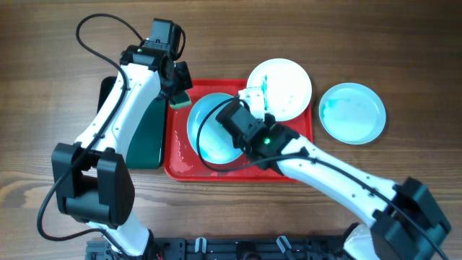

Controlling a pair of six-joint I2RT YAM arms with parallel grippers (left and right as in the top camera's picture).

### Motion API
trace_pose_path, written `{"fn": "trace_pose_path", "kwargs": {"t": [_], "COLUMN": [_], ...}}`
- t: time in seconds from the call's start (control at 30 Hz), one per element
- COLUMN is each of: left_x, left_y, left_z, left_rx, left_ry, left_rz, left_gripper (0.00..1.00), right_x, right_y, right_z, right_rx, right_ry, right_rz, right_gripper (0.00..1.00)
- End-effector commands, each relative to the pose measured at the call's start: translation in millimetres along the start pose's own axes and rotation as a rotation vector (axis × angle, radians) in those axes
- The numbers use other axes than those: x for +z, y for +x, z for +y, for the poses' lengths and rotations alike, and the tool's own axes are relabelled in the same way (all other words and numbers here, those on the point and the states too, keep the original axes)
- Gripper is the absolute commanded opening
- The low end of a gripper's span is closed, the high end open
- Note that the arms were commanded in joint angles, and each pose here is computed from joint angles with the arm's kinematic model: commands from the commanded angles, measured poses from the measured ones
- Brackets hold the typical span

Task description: Clean dirty plates on tray and stack at the side

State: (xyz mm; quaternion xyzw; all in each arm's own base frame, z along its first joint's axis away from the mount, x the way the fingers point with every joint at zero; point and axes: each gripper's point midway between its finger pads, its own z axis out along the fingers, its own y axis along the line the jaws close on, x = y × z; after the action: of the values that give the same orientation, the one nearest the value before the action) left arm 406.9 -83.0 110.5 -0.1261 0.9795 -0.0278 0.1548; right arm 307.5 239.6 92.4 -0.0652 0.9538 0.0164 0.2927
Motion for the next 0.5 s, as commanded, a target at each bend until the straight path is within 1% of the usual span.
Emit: {"fn": "trace_pose_path", "kwargs": {"t": [0.0, 0.1, 0.13, 0.17, 0.23, 0.27, 0.3, 0.43, 0.47], "left_x": [0.4, 0.4, 0.4, 0.4, 0.4, 0.4, 0.4, 0.4, 0.4], "left_y": [-2.1, -2.2, -2.2, -2.3, -2.4, -2.4, -2.4, -2.4, -2.4], "left_z": [-1.9, -2.0, -2.0, -2.1, -2.1, -2.1, -2.1, -2.1, -2.1], "left_rx": [-0.012, -0.012, -0.012, -0.012, -0.012, -0.012, -0.012, -0.012, -0.012], "left_ry": [0.012, 0.013, 0.013, 0.013, 0.013, 0.013, 0.013, 0.013, 0.013], "left_rz": [0.0, -0.001, -0.001, -0.001, -0.002, -0.002, -0.002, -0.002, -0.002], "left_gripper": [0.04, 0.04, 0.04, 0.04, 0.04, 0.04, 0.04, 0.04, 0.04], "right_x": [34.2, 47.7, 49.7, 50.3, 51.5, 51.4, 51.6, 57.9, 62.2], "right_y": [39.1, 46.8, 45.7, 43.6, 33.3, 28.7, 23.7, 6.3, 5.6], "right_z": [23.3, 23.6, 21.3, 21.2, 25.6, 27.9, 29.1, 28.7, 28.9], "right_rx": [0.079, 0.103, 0.115, 0.105, 0.022, -0.025, -0.072, -0.267, -0.293], "right_ry": [-0.145, -0.171, -0.184, -0.205, -0.296, -0.338, -0.372, -0.492, -0.508], "right_rz": [0.208, 0.262, 0.274, 0.277, 0.258, 0.244, 0.225, 0.141, 0.132], "right_gripper": [0.04, 0.06, 0.13, 0.22, 0.41, 0.45, 0.48, 0.48, 0.48]}}
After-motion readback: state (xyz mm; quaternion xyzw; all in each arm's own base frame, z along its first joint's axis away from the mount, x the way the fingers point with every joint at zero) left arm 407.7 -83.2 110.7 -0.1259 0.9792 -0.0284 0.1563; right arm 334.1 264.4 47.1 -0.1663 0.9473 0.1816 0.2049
